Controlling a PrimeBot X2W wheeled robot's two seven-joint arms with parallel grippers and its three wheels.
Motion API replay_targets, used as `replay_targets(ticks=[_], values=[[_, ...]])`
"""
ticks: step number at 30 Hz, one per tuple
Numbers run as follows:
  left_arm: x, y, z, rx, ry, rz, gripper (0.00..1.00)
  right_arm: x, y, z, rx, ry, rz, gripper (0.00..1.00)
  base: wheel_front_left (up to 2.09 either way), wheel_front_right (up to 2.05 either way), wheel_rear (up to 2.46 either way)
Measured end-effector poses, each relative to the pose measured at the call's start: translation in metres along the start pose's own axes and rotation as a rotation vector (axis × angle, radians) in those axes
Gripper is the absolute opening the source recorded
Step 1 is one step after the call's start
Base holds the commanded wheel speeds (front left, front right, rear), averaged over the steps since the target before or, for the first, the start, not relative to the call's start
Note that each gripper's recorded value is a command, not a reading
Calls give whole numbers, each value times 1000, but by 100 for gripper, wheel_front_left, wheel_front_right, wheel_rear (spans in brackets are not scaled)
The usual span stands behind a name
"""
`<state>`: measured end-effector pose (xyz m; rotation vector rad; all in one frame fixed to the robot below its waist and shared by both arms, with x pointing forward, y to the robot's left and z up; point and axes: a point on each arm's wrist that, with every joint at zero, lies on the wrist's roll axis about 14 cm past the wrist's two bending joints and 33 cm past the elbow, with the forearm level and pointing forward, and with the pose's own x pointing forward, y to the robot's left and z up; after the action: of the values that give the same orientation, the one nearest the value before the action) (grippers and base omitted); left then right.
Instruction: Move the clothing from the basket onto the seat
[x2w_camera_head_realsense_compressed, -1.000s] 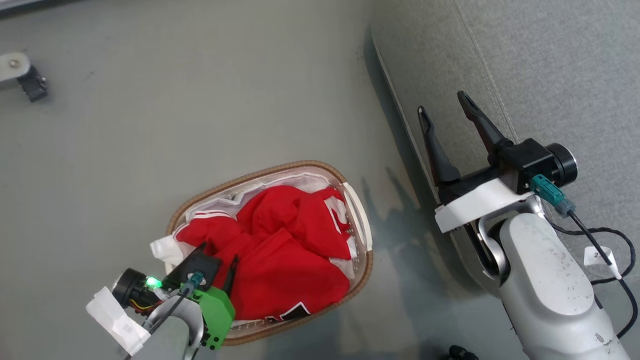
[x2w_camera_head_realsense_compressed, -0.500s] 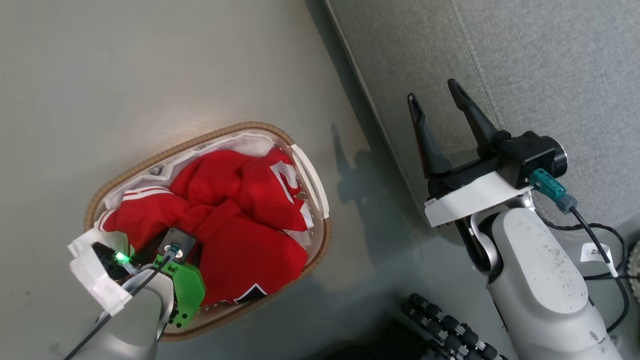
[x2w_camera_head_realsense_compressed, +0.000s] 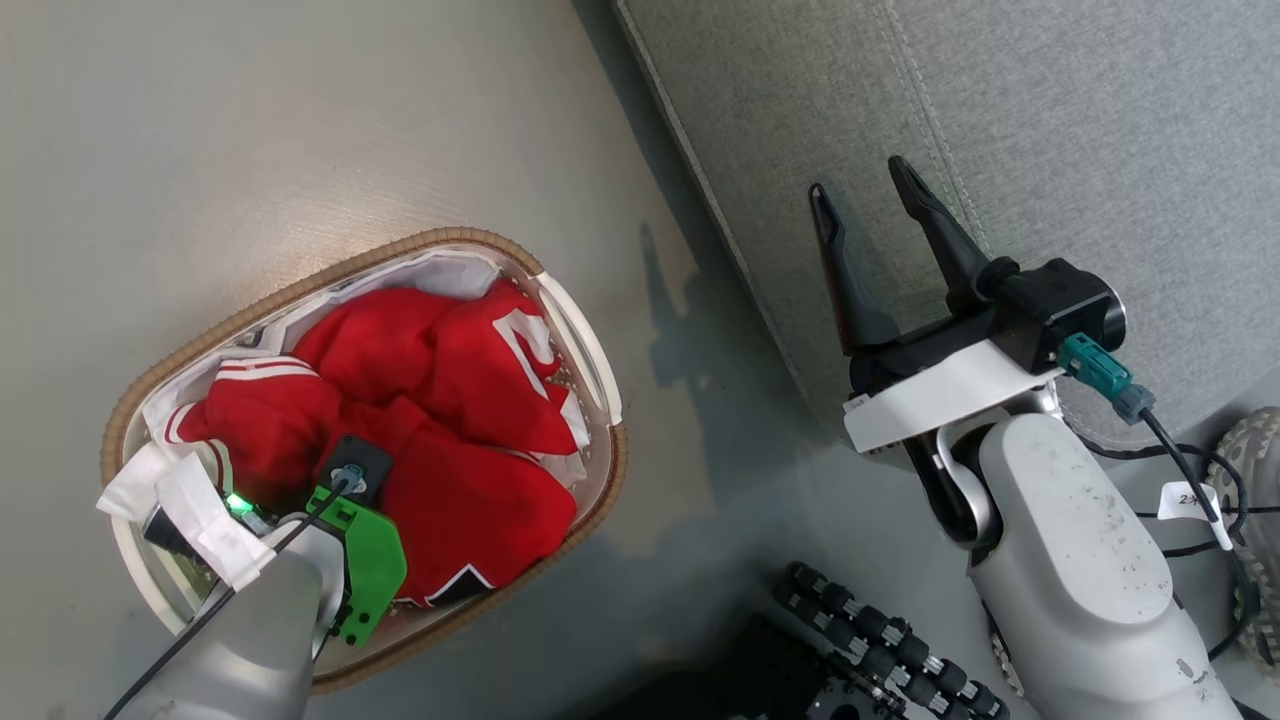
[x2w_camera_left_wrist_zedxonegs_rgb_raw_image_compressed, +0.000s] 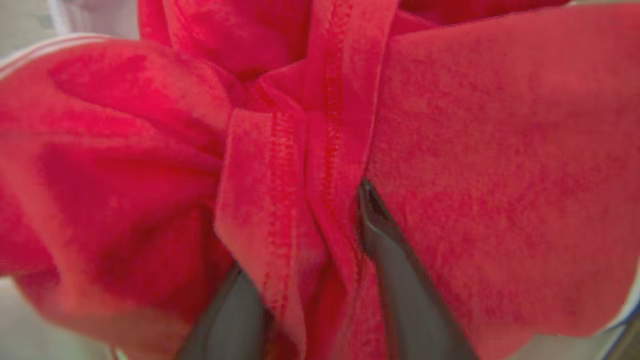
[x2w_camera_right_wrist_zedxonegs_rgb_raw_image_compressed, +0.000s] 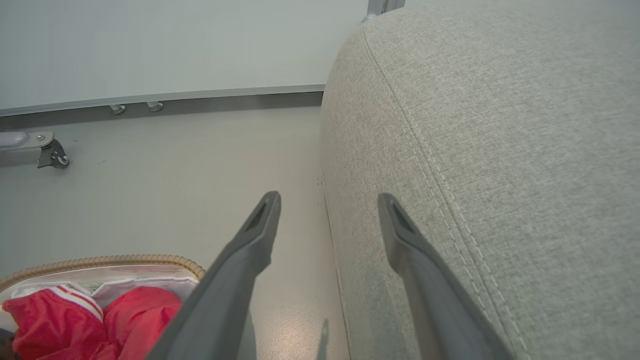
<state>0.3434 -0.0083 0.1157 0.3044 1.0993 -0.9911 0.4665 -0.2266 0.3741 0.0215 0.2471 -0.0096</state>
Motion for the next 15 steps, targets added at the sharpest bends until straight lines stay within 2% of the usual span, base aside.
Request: replay_targets(ticks=[15], values=[[-48,-2,65,-168,-290,110,0,-16,11,16,-4,-28,21,100,0,0,0]])
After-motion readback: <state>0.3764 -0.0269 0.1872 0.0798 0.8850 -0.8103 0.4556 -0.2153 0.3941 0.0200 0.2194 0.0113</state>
